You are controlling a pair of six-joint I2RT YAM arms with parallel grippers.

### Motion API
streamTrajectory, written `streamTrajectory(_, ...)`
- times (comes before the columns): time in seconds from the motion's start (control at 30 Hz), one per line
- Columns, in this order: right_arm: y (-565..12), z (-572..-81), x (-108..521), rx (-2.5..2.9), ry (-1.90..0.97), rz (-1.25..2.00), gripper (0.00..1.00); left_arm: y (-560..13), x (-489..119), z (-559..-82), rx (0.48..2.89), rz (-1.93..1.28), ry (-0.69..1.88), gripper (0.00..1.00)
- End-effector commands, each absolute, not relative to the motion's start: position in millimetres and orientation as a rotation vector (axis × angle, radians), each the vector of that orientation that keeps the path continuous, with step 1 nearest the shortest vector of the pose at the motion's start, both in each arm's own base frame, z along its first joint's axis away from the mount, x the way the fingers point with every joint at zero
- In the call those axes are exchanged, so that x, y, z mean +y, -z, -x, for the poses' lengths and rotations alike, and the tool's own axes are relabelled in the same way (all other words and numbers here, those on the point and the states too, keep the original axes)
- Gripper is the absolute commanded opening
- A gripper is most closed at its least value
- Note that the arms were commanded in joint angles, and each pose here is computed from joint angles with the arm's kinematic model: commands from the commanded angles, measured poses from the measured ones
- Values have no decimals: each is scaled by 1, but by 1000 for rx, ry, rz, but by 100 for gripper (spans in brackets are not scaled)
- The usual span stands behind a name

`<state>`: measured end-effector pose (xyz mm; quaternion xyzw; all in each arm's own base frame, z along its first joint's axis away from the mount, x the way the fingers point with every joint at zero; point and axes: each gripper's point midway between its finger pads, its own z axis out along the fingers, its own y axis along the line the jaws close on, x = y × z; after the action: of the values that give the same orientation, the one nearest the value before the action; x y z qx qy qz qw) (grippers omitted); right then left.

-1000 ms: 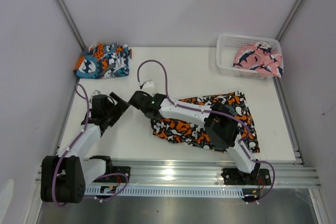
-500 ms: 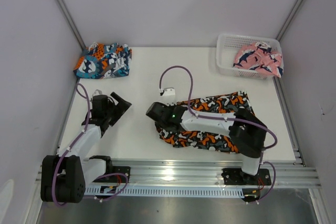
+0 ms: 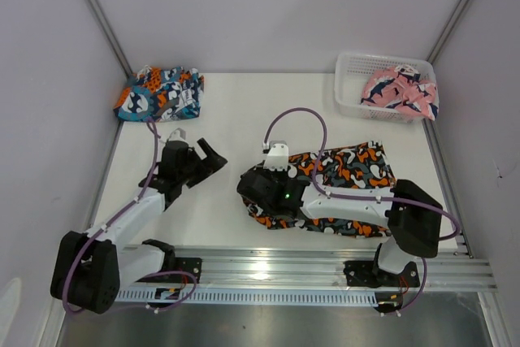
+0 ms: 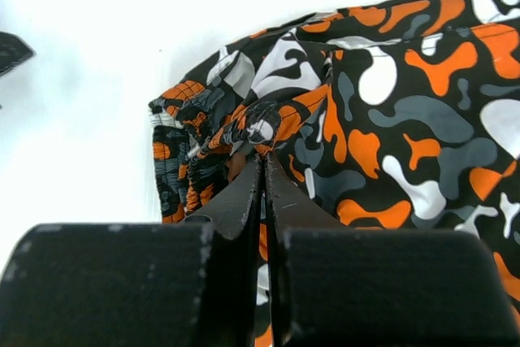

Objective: Fold and stack the shorts
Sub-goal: Fold the shorts

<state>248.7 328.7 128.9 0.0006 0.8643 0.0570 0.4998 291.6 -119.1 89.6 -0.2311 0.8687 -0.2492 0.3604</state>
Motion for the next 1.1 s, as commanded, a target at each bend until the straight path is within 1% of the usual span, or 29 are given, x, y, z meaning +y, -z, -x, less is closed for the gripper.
streamTrajectory(0.0, -161, -250, 315, 1959, -170, -146, 0, -109, -141, -292, 2236, 464, 673, 98)
streamTrajectory(0.13, -163, -244, 307, 1937, -194, -181, 0, -113, -167, -282, 2290, 381, 736, 96)
streamTrajectory(0.27, -164, -239, 304, 1926, -209, -186, 0, -105, -186, -271, 2359, 337, 763, 95)
streamTrajectory(0.37, -163, -238, 306, 1931, -213, -178, 0, -93, -190, -268, 2396, 329, 722, 94)
streamTrajectory(0.53, -164, -238, 312, 1932, -219, -159, 0, -67, -196, -267, 2489, 315, 693, 84)
streamTrajectory(0.6, -165, -239, 313, 1930, -222, -160, 0, -63, -199, -268, 2495, 314, 707, 78)
streamTrajectory(0.73, -165, -240, 317, 1929, -224, -143, 0, -52, -202, -270, 2516, 334, 713, 73)
streamTrajectory(0.83, -165, -241, 320, 1935, -228, -129, 0, -50, -202, -274, 2515, 354, 702, 73)
streamTrajectory(0.97, -162, -242, 321, 1943, -223, -125, 0, -62, -206, -275, 2436, 363, 775, 74)
streamTrajectory(1.07, -161, -243, 320, 1947, -222, -124, 0, -78, -205, -278, 2357, 370, 817, 80)
